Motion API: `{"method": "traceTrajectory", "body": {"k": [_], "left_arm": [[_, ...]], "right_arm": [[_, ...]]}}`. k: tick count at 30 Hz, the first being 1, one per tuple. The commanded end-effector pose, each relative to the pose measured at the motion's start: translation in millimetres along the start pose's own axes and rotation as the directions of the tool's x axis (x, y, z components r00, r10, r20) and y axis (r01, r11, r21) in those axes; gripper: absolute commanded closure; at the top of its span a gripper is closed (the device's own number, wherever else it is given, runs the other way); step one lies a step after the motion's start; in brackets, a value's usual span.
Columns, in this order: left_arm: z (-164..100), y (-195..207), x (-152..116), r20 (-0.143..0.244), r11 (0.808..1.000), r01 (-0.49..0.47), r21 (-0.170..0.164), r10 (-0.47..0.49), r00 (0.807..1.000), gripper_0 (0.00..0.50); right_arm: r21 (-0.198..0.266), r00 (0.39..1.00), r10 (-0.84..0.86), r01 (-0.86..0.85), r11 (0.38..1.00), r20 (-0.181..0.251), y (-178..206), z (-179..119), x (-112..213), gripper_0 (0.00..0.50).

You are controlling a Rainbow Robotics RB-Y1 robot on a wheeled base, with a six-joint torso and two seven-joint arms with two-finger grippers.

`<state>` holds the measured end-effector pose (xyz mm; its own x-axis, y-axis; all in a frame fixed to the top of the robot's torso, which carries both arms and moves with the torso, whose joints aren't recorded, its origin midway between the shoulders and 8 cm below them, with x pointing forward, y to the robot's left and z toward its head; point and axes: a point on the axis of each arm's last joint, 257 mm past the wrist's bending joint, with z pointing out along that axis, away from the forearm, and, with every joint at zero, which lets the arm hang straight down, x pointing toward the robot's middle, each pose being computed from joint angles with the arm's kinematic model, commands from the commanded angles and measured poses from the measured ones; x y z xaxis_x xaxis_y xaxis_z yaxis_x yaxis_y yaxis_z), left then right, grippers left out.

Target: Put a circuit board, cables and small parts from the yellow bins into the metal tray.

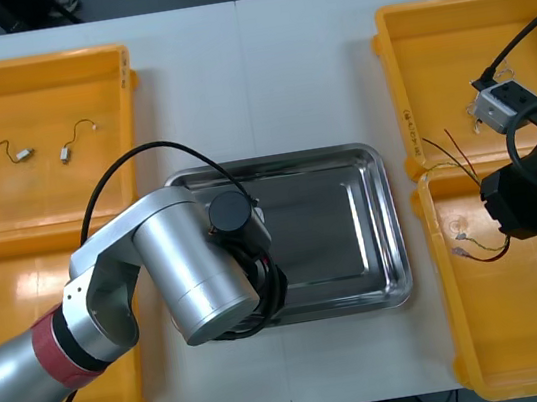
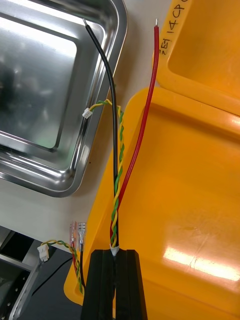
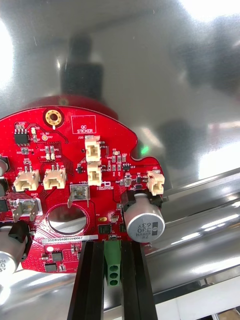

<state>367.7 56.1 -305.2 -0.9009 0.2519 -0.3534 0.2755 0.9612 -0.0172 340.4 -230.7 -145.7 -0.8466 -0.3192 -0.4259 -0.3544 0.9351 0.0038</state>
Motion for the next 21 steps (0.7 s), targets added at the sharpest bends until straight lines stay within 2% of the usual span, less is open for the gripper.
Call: {"method": "traceTrajectory", "body": {"k": [1,12,13,14,15,16,18,20,21], "left_arm": [[-0.1,-16.5,2.4,0.012,0.997,0.067,0.027,-0.068,0.998,0.5],[3.4,-14.9,5.3,0.012,0.997,0.074,0.034,-0.074,0.997,0.486],[3.4,-14.9,5.3,0.012,0.997,0.074,0.034,-0.074,0.997,0.459],[3.4,-15.0,4.8,0.014,0.997,0.075,0.034,-0.076,0.997,0.395],[3.1,-15.4,3.9,0.016,0.996,0.076,0.035,-0.077,0.997,0.3],[3.4,-15.7,3.7,0.018,0.996,0.078,0.037,-0.079,0.997,0.236],[3.1,-15.5,2.2,0.022,0.996,0.078,0.037,-0.079,0.997,0.072],[3.4,-15.3,2.0,0.024,0.996,0.079,0.036,-0.079,0.997,0.0],[3.0,-15.1,1.0,0.027,0.996,0.078,0.035,-0.079,0.997,0.0]], "right_arm": [[0.037,0.997,-0.077,0.076,0.996,0.024,-1.7,-9.2,-6.6,0.5],[0.037,0.996,-0.08,0.079,0.996,0.025,-1.4,-9.4,-6.6,0.5],[0.036,0.996,-0.08,0.079,0.996,0.026,-0.9,-9.3,-6.7,0.5],[0.039,0.997,-0.079,0.078,0.996,0.026,-1.7,-9.4,-6.8,0.5],[0.038,0.997,-0.078,0.077,0.996,0.026,-1.6,-9.0,-6.6,0.5],[0.04,0.997,-0.079,0.078,0.996,0.027,-2.0,-9.4,-7.0,0.5],[0.041,0.997,-0.078,0.077,0.996,0.027,-2.3,-9.5,-7.2,0.5],[0.042,0.996,-0.079,0.078,0.996,0.028,-2.6,-9.1,-7.2,0.5],[0.044,0.996,-0.081,0.08,0.996,0.03,-2.8,-9.4,-7.9,0.5]]}}
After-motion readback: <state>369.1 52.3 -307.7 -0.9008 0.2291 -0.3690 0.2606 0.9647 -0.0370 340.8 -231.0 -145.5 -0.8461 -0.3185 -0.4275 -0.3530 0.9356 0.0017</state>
